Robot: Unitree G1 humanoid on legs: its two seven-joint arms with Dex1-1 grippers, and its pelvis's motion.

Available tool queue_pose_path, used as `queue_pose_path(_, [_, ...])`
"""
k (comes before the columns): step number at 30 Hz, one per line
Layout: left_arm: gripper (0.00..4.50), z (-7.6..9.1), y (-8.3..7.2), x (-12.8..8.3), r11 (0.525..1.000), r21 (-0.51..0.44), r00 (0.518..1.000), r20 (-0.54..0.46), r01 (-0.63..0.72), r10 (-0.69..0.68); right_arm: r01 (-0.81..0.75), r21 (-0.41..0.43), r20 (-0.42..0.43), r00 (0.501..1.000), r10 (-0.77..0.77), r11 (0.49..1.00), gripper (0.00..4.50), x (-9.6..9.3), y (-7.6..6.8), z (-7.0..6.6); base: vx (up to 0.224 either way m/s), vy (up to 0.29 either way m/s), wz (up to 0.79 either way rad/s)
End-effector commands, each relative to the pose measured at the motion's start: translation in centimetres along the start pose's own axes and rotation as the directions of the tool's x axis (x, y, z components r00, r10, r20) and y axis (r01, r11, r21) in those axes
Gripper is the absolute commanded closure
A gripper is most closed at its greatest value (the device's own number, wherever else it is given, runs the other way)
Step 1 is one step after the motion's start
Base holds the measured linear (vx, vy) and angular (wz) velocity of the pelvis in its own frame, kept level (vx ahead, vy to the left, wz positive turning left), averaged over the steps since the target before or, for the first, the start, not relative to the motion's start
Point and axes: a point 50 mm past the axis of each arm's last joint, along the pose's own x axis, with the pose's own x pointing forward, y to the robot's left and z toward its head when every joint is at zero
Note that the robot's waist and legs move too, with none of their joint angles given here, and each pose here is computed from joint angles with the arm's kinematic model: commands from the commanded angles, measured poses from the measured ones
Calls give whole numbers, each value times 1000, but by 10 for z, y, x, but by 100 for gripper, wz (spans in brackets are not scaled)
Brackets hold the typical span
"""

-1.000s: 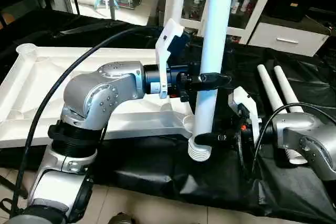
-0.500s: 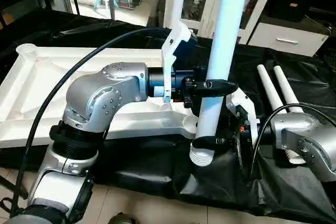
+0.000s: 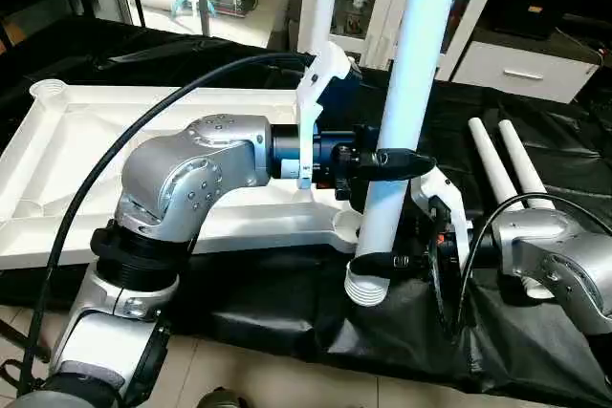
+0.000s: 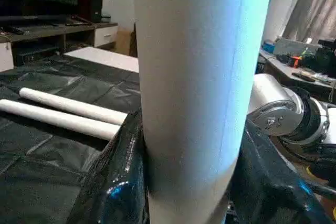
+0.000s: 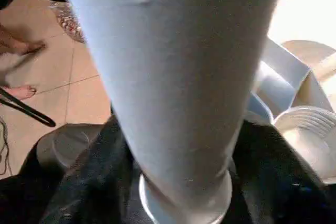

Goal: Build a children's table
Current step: Pick table leg

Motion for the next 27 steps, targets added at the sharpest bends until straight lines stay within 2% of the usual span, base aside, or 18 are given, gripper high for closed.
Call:
queue_pose_path(1, [273,8,-5,6,998,47,999,-1,35,-35,12,-15,-8,1000,-12,1000,222,-1,0,0,0,0,0])
queue_pose_path(5, [273,9,-5,6,998,44,999,4,36,-37,14,-14,5,1000,-14,1000,247,-1,0,-1,0,0,0])
queue_pose_path(13, [273,7,-3,5,999,42,1000,-8,18,-18,16,-17,21,1000,-16,1000,255,-1,0,-1,0,0,0])
queue_pose_path(14, [238,6,0,4,1000,30,1000,-13,-8,9,23,-21,30,999,-22,1000,256,-1,0,0,0,0,0])
queue_pose_path(15, [238,6,0,4,1000,30,1000,-13,-9,9,23,-21,30,999,-23,1000,256,-1,0,0,0,0,0])
queue_pose_path(17, [203,6,0,2,1000,19,1000,-21,-6,6,31,-23,38,999,-30,999,256,-2,-1,1,0,0,0])
queue_pose_path(20, [193,9,-1,0,1000,5,1000,-7,7,-7,55,-27,58,997,-53,998,258,-3,-3,3,0,0,0])
queue_pose_path(27, [124,11,1,-6,1000,10,1000,2,5,-5,89,-25,105,991,-86,996,259,-10,-6,10,0,0,0])
